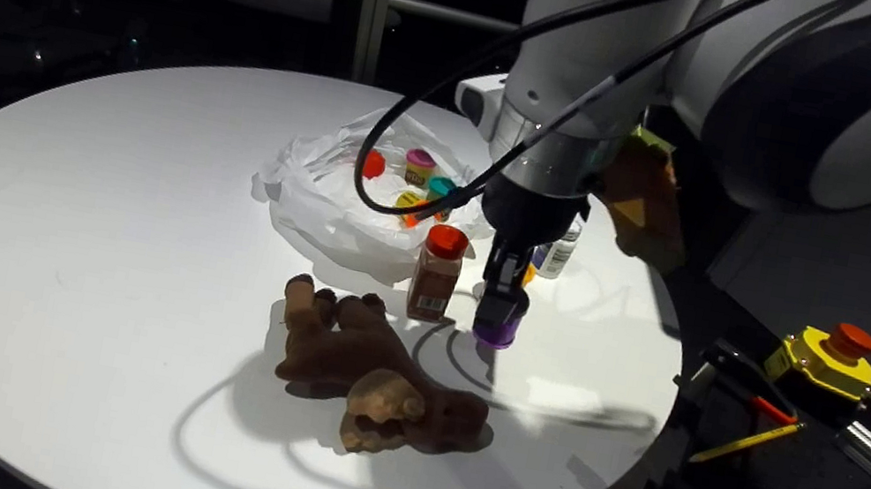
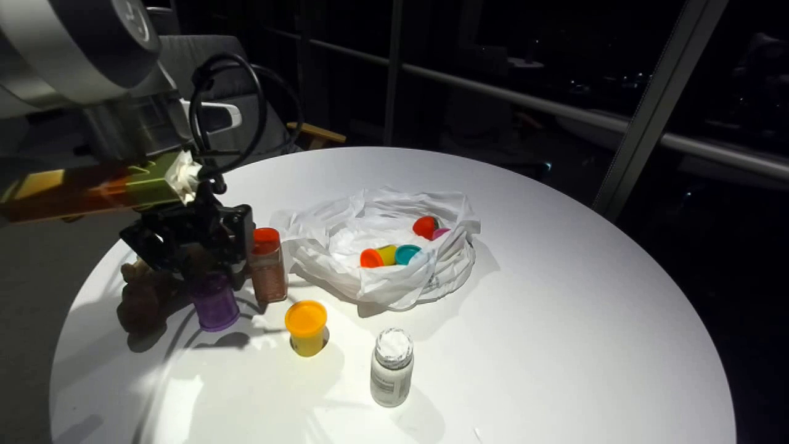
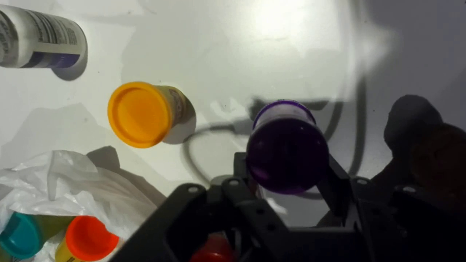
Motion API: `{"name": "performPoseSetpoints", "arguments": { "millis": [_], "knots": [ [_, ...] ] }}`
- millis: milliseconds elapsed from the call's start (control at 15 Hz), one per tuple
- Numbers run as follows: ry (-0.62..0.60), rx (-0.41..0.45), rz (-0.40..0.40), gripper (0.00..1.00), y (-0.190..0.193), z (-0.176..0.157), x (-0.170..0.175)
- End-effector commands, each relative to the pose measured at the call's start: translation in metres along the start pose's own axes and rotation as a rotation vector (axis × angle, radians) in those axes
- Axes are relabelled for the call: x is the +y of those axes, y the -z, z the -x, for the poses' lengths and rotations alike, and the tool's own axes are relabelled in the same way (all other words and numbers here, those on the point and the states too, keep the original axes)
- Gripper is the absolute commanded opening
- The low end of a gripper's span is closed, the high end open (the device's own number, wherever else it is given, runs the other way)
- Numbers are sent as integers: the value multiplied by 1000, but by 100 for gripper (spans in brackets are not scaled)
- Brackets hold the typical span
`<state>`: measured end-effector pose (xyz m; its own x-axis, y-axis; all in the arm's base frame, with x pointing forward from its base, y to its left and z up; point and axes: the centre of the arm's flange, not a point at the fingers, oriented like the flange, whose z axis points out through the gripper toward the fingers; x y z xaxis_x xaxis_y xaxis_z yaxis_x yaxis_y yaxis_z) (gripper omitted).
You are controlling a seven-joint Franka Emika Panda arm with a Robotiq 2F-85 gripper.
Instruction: Pick up the objects from the plastic bag and them on the table.
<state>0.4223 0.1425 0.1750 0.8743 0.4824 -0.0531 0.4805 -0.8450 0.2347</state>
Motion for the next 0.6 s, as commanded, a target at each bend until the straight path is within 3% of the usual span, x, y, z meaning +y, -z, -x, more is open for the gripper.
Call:
{"name": "performPoseSetpoints", "arguments": {
  "millis": [0, 400, 467, 533],
  "knots": [
    [-51, 12, -16, 25, -35, -34, -11],
    [-10, 25, -60, 25, -27, -24, -18],
    [-13, 33, -52, 75, -22, -22, -17],
    [-8, 41, -34, 76, -15, -19, -15]
  ]
}}
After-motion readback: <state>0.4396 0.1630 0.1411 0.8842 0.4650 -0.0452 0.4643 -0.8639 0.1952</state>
